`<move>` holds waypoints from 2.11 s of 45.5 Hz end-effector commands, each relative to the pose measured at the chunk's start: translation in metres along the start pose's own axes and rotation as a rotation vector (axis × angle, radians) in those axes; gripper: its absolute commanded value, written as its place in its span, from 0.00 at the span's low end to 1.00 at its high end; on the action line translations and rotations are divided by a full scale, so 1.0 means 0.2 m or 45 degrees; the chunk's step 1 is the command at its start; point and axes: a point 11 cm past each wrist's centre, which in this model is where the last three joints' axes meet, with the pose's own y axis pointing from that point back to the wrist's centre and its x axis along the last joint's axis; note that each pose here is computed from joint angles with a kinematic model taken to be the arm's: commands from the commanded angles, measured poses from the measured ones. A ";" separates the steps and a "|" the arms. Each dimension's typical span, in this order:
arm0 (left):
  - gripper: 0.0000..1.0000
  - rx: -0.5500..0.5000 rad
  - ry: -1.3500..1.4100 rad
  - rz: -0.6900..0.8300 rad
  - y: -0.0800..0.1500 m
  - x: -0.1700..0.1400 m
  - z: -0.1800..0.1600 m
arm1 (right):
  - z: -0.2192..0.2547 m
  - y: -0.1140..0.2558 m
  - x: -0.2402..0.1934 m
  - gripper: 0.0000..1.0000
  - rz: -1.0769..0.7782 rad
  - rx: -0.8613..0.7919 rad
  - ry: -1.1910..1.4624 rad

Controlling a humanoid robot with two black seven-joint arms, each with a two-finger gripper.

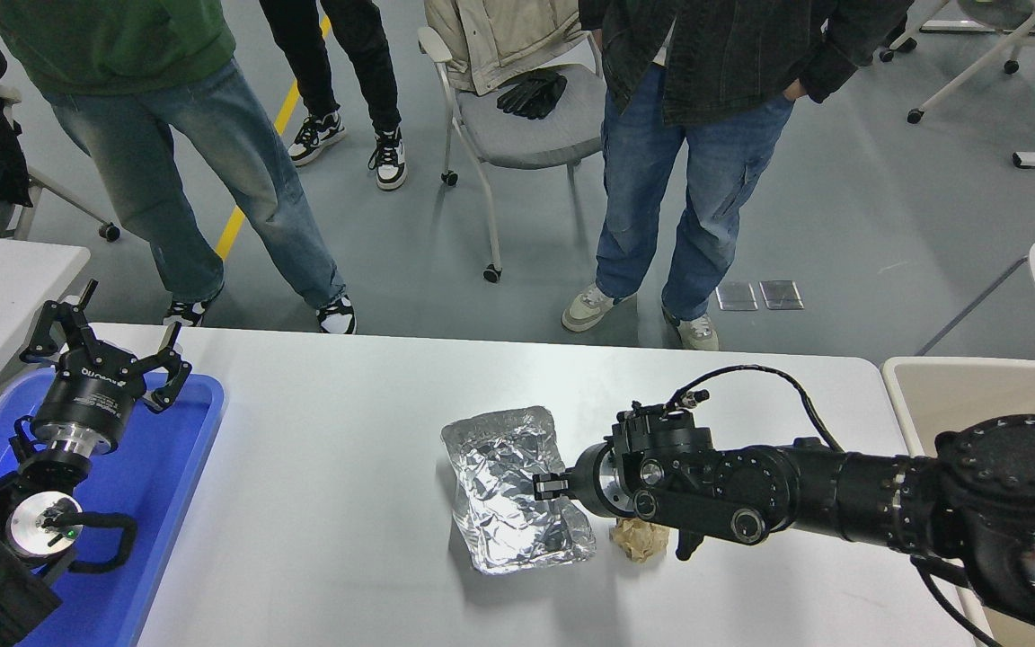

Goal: Clean the table surface

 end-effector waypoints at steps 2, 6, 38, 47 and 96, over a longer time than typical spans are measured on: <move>1.00 -0.001 0.001 0.000 0.00 0.00 0.00 | -0.11 0.05 0.08 0.00 -0.022 0.064 -0.048; 1.00 -0.001 0.001 0.000 0.00 0.00 0.00 | -0.22 0.10 0.14 0.00 -0.023 0.131 -0.037; 1.00 -0.001 0.001 0.000 0.00 0.00 0.00 | -0.26 1.09 0.87 0.00 0.140 0.341 -0.201; 1.00 -0.001 0.001 0.000 0.00 0.00 0.00 | -0.24 1.22 0.93 0.00 0.183 0.332 -0.207; 1.00 -0.001 0.001 0.000 0.00 0.00 0.00 | 1.98 2.08 0.03 0.00 0.511 -0.509 -0.816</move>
